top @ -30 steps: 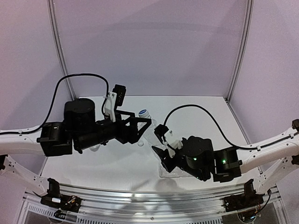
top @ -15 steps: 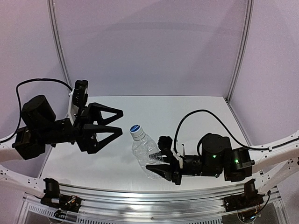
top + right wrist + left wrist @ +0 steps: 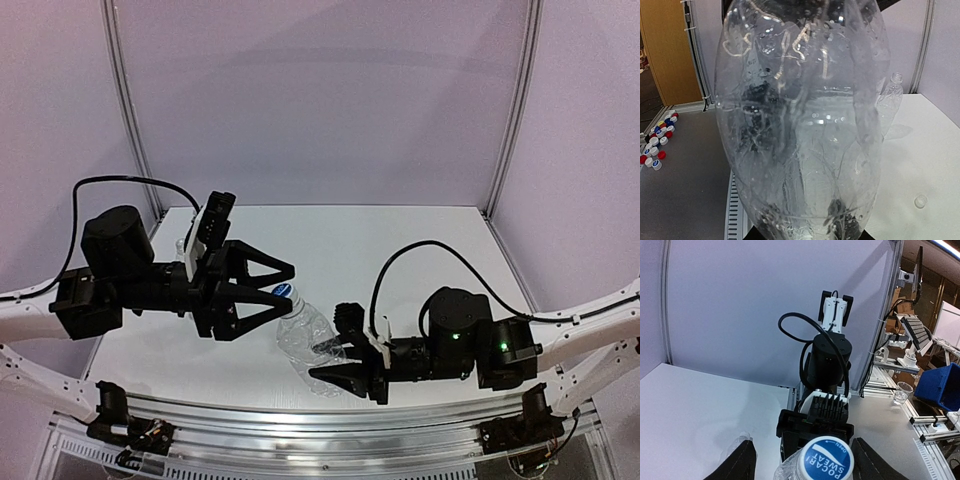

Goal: Unscrew the bottle caps

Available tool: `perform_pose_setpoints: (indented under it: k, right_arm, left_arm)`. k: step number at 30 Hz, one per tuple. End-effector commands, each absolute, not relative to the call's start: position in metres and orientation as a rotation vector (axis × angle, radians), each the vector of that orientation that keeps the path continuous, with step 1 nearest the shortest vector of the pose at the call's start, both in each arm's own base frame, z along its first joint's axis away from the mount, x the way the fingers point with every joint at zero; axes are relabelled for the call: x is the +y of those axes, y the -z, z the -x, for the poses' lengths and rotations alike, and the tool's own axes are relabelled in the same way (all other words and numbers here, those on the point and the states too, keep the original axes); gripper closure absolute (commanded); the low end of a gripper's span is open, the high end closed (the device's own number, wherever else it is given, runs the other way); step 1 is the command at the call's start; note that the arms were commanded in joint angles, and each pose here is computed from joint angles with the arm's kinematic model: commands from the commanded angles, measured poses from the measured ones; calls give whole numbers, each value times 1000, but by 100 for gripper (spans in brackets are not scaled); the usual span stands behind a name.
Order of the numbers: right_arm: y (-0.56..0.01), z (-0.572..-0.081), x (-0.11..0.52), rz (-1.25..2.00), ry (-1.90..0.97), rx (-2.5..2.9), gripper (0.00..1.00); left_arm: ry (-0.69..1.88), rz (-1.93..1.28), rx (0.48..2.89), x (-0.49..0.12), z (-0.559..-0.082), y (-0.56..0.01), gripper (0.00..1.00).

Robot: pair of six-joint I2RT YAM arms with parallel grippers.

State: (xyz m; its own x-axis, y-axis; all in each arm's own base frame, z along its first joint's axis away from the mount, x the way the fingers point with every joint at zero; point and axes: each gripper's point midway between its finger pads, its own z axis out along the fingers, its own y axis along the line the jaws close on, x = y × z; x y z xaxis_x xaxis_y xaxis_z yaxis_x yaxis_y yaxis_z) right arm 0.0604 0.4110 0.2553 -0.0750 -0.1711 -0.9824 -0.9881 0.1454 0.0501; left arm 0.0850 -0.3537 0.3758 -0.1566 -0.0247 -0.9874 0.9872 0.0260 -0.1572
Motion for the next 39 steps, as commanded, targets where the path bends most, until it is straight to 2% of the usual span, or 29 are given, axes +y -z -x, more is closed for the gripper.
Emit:
perform_pose_setpoints:
  k: [1,5,7,15,16,21,24,27,31,37,39]
  right_arm:
    - [-253,-58,415,1211,-1068,1449,64]
    - [-253,-58,416,1209,-1066,1450,64]
    - [-253,-58,415,1207,-1067,1450,64]
    - [-255,-60,414,1196,-1058,1454,64]
    - [-255,-64,413,1179,-1042,1461,64]
    - [-255,-89,409,1070,-923,1512,64]
    - [-250,-121,402,933,-751,1588,64]
    - [-246,-164,385,716,-477,1675,66]
    - [-232,-187,378,631,-255,1711,67]
    - [-228,-188,382,638,-240,1718,67]
    - [-228,-186,383,645,-252,1719,67]
  left_arm:
    - [1319,-1099,1274,-353,-84,-390,36]
    - [1323,-1102,1270,-353,-82,-390,38]
    - [1322,-1104,1272,-353,-82,-390,43]
    - [1310,-1112,1299,-360,-85,-388,82]
    - [1303,-1101,1309,-360,-88,-388,84]
    - [1260,-1036,1384,-366,-101,-384,88]
    - [1159,-915,1491,-368,-123,-382,88]
    - [979,-677,1653,-361,-160,-367,85]
    - [859,-445,1761,-352,-193,-347,80]
    - [822,-398,1802,-354,-201,-336,79]
    - [833,-405,1799,-354,-200,-337,75]
